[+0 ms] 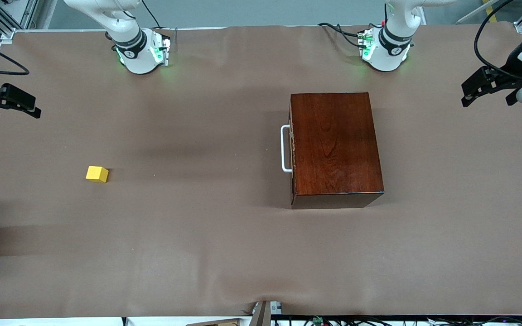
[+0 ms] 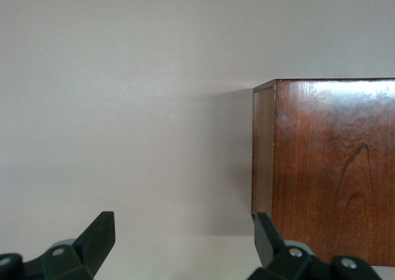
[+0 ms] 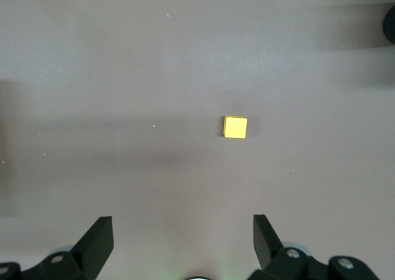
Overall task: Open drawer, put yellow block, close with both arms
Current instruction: 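Reach the left gripper to the white drawer handle of the box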
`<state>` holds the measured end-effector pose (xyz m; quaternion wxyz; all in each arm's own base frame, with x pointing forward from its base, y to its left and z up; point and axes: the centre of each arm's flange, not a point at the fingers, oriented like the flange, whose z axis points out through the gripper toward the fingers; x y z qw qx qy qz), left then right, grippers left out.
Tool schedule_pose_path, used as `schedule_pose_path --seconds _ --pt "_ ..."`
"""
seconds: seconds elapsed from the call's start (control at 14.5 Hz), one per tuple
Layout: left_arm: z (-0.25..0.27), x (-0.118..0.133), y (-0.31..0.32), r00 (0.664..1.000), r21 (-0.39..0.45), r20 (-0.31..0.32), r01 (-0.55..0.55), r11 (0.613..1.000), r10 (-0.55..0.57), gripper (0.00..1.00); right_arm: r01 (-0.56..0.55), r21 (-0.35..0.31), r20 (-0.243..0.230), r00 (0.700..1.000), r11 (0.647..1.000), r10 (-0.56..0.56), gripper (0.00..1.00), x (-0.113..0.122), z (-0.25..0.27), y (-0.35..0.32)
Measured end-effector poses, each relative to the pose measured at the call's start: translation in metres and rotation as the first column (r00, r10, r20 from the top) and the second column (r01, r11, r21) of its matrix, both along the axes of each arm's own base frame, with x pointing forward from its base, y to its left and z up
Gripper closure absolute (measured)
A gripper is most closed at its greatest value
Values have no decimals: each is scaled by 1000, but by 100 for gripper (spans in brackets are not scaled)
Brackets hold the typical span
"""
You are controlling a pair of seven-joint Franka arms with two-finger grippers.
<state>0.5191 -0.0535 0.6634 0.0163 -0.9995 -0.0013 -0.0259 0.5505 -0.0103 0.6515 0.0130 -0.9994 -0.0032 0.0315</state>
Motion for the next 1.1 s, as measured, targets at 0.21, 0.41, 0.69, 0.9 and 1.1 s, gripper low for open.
schedule_pose_path --seconds 0.21,0.41,0.69,0.9,1.1 --pt "0 0 0 1000 0 0 0 1000 0 0 1 0 0 1000 1000 -1 0 0 0 -1" --pt "0 0 0 1000 0 0 0 1000 0 0 2 0 0 1000 1000 -2 0 0 0 -1" --pt "-12 6 -19 999 1 -23 34 999 -34 0 3 0 0 1000 1000 -3 0 0 0 -2" --pt "-44 15 -75 995 2 -80 63 998 -62 0 6 0 -1 1000 1000 -6 0 0 -1 -3" --pt "-77 19 -172 991 -11 -116 64 998 -65 0 7 0 -3 1000 1000 -7 0 0 -1 -4"
